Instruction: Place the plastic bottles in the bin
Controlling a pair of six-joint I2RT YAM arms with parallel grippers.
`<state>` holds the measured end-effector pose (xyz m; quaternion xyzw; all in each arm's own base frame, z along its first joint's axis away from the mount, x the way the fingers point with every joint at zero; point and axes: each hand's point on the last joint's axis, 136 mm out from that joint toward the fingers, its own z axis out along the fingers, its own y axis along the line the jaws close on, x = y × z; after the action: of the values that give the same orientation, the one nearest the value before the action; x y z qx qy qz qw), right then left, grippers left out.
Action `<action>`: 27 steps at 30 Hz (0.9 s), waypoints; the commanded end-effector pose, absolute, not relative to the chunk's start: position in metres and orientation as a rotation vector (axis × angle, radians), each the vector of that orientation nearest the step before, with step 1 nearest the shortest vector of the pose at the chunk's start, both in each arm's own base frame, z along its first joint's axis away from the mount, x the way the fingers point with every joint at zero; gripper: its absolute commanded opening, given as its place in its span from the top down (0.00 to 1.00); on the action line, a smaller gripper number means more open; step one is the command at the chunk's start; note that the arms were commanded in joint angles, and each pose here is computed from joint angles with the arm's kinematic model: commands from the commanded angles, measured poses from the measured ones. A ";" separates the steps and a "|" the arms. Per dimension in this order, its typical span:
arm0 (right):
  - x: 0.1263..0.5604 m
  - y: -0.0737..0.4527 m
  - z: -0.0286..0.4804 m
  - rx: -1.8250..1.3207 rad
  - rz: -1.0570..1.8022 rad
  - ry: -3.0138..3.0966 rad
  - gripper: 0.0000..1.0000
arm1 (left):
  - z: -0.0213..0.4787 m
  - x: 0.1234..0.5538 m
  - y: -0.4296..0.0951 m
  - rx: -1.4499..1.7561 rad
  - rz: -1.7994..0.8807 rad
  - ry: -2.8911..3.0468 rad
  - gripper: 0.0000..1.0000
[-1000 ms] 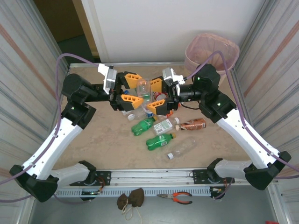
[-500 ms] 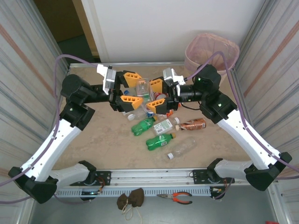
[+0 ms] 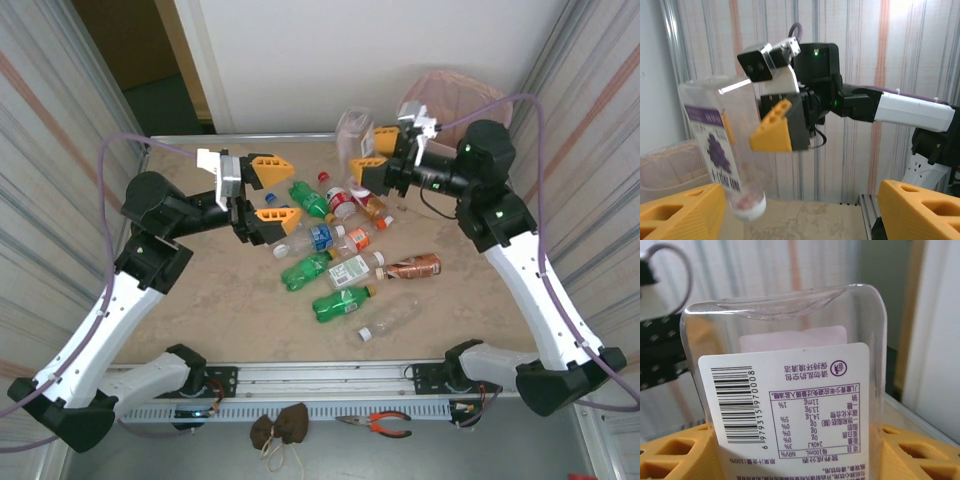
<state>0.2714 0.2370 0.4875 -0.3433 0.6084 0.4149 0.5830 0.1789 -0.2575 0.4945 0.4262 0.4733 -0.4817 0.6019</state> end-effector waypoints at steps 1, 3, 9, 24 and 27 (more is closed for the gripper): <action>0.302 0.208 0.512 -0.606 0.915 1.447 0.45 | 0.489 0.183 -0.256 0.974 -1.088 1.114 0.21; 0.330 0.185 0.514 -0.469 0.868 1.488 0.45 | 0.486 0.184 -0.257 0.971 -1.089 1.125 0.21; 0.411 0.097 0.506 -0.027 0.782 1.580 0.47 | 0.478 0.190 -0.258 0.953 -1.088 1.159 0.21; 0.527 -0.024 0.409 0.582 0.593 1.803 0.57 | 0.463 0.204 -0.257 0.881 -1.082 1.220 0.22; 0.545 -0.026 0.379 0.643 0.574 1.879 0.58 | 0.460 0.207 -0.257 0.867 -1.076 1.232 0.23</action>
<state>0.5385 -0.0201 0.3923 0.2325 0.7724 0.2530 0.5341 0.2074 -0.2604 0.4544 0.3854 0.5373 -0.4663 0.5877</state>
